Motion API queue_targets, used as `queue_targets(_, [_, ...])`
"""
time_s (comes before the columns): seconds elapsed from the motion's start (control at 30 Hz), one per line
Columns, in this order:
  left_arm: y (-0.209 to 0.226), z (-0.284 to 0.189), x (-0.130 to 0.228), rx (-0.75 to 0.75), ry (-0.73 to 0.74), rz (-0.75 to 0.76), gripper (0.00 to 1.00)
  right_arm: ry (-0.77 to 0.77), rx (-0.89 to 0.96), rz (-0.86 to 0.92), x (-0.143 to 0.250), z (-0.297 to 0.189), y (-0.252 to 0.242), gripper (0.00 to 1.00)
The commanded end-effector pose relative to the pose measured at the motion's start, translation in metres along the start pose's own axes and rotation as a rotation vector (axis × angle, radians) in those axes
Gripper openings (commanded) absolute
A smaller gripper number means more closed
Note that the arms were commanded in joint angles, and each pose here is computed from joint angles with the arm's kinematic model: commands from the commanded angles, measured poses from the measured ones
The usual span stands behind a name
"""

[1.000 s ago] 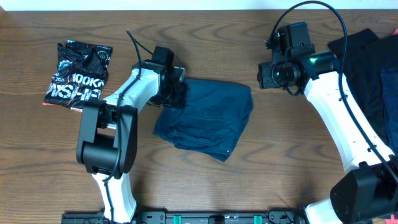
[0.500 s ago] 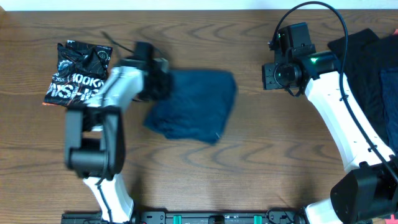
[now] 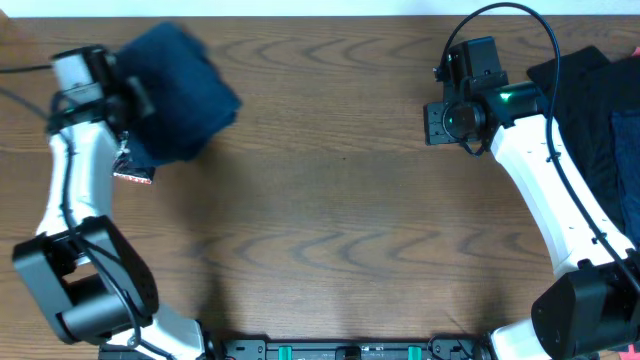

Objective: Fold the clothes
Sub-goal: 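Carry the folded shirt with the left gripper to the table's upper left and release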

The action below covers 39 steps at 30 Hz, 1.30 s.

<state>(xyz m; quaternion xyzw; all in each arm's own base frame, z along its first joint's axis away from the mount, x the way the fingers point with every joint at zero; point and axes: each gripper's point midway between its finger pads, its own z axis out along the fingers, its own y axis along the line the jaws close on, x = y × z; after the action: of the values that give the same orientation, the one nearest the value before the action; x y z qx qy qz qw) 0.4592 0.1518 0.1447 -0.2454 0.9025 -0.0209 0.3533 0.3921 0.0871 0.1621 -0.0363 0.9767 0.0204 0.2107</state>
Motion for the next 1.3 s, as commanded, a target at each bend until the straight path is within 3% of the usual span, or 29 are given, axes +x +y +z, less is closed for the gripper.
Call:
queue_targets(0.0, [0.040, -0.013, -0.029, -0.058, -0.084, -0.086, 0.06, 0.002, 0.021, 0.022, 0.000, 0.001, -0.009, 0.54])
queue_targets(0.17, [0.091, -0.016, -0.025, -0.128, -0.077, -0.184, 0.06, 0.002, 0.021, 0.022, 0.000, 0.001, -0.009, 0.54])
queue_targets(0.2, [0.100, -0.014, -0.021, -0.141, -0.067, -0.204, 0.11, 0.002, 0.021, 0.022, 0.000, 0.001, -0.009, 0.54])
queue_targets(0.23, [0.107, -0.013, -0.016, -0.153, -0.049, -0.216, 0.27, 0.002, 0.021, 0.022, 0.000, 0.001, -0.009, 0.54])
queue_targets(0.3, [0.117, -0.012, -0.008, -0.168, -0.026, -0.234, 0.68, 0.003, 0.021, 0.023, 0.000, 0.001, -0.009, 0.54])
queue_targets(0.33, [0.122, -0.012, -0.007, -0.175, -0.022, -0.243, 0.82, 0.003, 0.021, 0.022, 0.000, 0.001, -0.009, 0.54])
queue_targets(0.37, [0.124, -0.013, -0.007, -0.178, -0.021, -0.248, 0.95, 0.004, 0.021, 0.022, 0.000, 0.001, -0.009, 0.54])
queue_targets(0.4, [0.124, -0.014, -0.008, -0.171, -0.024, -0.251, 0.98, 0.008, 0.022, 0.022, 0.001, 0.001, -0.009, 0.54])
queue_targets(0.53, [0.108, -0.022, -0.014, -0.105, -0.037, -0.240, 0.98, 0.022, 0.029, 0.071, 0.005, 0.001, -0.014, 0.54])
queue_targets(0.63, [0.081, -0.028, -0.014, -0.052, -0.030, -0.205, 0.98, 0.010, 0.040, 0.227, 0.001, 0.001, -0.025, 0.55])
queue_targets(0.73, [0.037, -0.030, -0.010, 0.005, -0.013, -0.075, 0.98, -0.041, 0.027, 0.366, -0.012, 0.001, -0.040, 0.58])
queue_targets(0.83, [-0.022, -0.029, 0.005, 0.080, 0.023, 0.082, 0.98, -0.109, -0.047, 0.357, -0.033, 0.000, -0.046, 0.68])
queue_targets(1.03, [-0.127, -0.039, 0.092, 0.203, 0.245, 0.322, 0.98, -0.148, -0.001, 0.222, -0.040, -0.002, -0.082, 0.74])
queue_targets(1.17, [-0.142, -0.060, 0.144, 0.188, 0.407, 0.394, 0.98, -0.109, 0.026, 0.330, -0.023, -0.011, -0.112, 0.74])
queue_targets(1.27, [-0.135, -0.079, 0.159, 0.166, 0.477, 0.387, 0.98, -0.095, 0.026, 0.379, -0.012, -0.026, -0.122, 0.73])
